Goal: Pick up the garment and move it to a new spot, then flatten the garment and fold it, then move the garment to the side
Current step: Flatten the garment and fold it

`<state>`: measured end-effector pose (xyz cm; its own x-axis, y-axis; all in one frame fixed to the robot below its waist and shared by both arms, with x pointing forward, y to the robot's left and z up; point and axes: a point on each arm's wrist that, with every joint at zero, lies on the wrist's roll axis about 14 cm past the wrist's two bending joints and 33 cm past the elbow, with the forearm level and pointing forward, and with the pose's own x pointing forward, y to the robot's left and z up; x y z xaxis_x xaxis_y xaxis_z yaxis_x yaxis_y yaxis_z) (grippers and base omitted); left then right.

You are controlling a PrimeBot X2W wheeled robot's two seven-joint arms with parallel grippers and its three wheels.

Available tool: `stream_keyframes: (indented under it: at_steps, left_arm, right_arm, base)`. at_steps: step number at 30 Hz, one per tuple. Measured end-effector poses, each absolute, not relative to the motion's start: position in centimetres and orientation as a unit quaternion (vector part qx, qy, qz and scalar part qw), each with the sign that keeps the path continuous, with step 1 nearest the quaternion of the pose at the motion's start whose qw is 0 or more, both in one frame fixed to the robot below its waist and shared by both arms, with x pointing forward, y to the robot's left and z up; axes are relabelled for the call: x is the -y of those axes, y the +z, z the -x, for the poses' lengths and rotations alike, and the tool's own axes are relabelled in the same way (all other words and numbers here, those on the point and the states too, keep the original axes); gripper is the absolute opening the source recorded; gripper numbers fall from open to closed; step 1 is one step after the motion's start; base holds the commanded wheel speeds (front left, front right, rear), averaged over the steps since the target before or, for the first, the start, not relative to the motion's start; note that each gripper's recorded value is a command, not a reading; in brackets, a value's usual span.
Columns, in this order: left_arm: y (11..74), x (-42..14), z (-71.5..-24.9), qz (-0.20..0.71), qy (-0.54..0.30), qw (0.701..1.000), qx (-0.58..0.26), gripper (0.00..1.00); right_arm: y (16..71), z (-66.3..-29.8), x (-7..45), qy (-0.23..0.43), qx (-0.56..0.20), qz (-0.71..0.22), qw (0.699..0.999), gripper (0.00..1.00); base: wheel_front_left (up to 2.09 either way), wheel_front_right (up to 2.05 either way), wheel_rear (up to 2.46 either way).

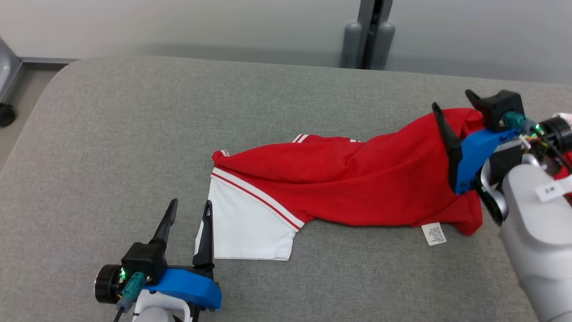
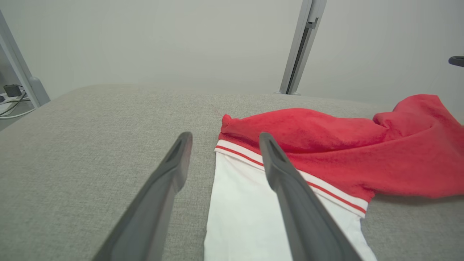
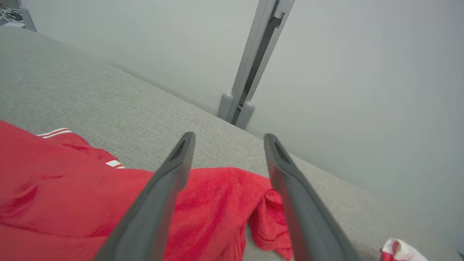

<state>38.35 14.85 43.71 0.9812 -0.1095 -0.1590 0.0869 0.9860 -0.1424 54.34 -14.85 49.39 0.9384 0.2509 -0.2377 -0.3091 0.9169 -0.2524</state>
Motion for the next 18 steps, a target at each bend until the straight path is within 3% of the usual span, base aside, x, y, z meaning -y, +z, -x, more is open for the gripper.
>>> stream_keyframes:
  at_steps: [9, 18]
  left_arm:
    - [44.5, -13.2, -38.2, 0.071, -0.074, 0.992, -0.073, 1.0]
    - [44.7, -12.9, -38.2, 0.071, -0.08, 0.992, -0.069, 1.0]
  right_arm:
    - [46.5, -46.0, 17.0, 0.105, -0.095, 0.06, 0.988, 1.0]
    - [41.8, -38.2, 14.8, 0.113, -0.187, 0.027, 0.975, 1.0]
  base:
    - [0.0, 0.0, 0.0]
    - [0.0, 0.0, 0.0]
